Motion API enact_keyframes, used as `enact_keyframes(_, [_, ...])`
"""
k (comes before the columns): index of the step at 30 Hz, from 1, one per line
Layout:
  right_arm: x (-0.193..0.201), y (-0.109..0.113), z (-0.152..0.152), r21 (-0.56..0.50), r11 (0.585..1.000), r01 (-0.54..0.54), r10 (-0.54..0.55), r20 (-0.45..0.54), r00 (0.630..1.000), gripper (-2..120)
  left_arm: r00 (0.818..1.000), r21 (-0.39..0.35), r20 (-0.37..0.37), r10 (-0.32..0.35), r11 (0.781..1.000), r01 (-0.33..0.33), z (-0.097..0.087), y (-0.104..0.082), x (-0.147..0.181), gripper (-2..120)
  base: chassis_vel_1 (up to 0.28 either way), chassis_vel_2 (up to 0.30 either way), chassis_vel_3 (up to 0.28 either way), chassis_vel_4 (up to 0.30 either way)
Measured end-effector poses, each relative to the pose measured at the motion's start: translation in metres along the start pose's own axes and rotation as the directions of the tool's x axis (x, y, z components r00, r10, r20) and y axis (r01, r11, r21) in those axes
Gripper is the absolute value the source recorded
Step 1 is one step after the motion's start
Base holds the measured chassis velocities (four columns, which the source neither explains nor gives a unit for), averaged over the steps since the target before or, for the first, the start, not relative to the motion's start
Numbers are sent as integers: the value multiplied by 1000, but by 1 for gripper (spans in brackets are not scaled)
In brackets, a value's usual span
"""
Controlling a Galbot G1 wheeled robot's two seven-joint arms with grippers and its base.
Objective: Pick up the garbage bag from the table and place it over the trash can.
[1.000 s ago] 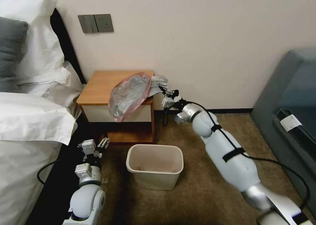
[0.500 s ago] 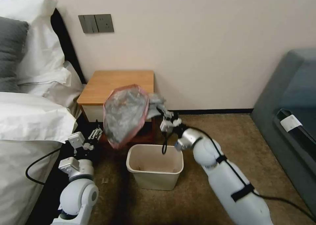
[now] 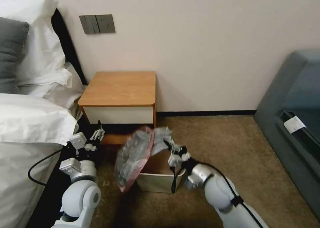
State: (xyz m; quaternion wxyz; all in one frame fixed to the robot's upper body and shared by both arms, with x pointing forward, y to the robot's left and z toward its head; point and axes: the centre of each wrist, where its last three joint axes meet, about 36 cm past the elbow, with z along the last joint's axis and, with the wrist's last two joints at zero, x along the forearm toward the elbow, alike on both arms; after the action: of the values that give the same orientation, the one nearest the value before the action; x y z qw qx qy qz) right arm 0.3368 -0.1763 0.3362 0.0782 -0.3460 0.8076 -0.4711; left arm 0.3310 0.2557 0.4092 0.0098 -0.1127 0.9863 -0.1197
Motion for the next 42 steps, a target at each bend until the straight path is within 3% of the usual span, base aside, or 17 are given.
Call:
enact_keyframes(2, [2, 3, -1, -14, 1000, 10, -10, 1, 1000, 0, 1000, -3, -1, 1, 1000, -1, 1, 0, 0, 83, 0, 0, 0, 0])
enact_keyframes(6, [13, 9, -6, -159, 986, 50, -51, -3, 999, 0, 1000, -18, -7, 5, 1000, -5, 4, -1, 3, 83, 0, 0, 0, 0])
enact_keyframes(13, [27, 3, -9, -261, 962, 86, -89, 0, 996, 0, 1000, -33, -9, 9, 999, -9, 6, -1, 5, 83, 0, 0, 0, 0])
enact_keyframes(18, [43, -14, -8, -363, 921, 142, -142, 26, 989, 19, 1000, -44, -9, 17, 999, -17, 8, -4, 5, 83, 0, 0, 0, 0])
enact_keyframes(26, [59, -23, 0, -416, 895, 160, -170, 13, 985, 47, 1000, -70, -11, 19, 997, -20, 14, -4, 3, 83, 0, 0, 0, 0])
enact_keyframes(32, [70, -30, 9, -420, 894, 158, -177, -6, 984, 67, 1000, -81, -12, 25, 996, -26, 16, -5, 2, 83, 0, 0, 0, 0])
enact_keyframes(36, [101, -63, 25, -380, 911, 158, -189, -45, 981, 86, 1000, -90, -13, 25, 996, -26, 19, -3, -4, 83, 0, 0, 0, 0])
enact_keyframes(42, [119, -85, 31, -361, 923, 136, -174, -74, 982, 99, 999, -95, -14, 35, 995, -36, 19, -3, -9, 83, 0, 0, 0, 0])
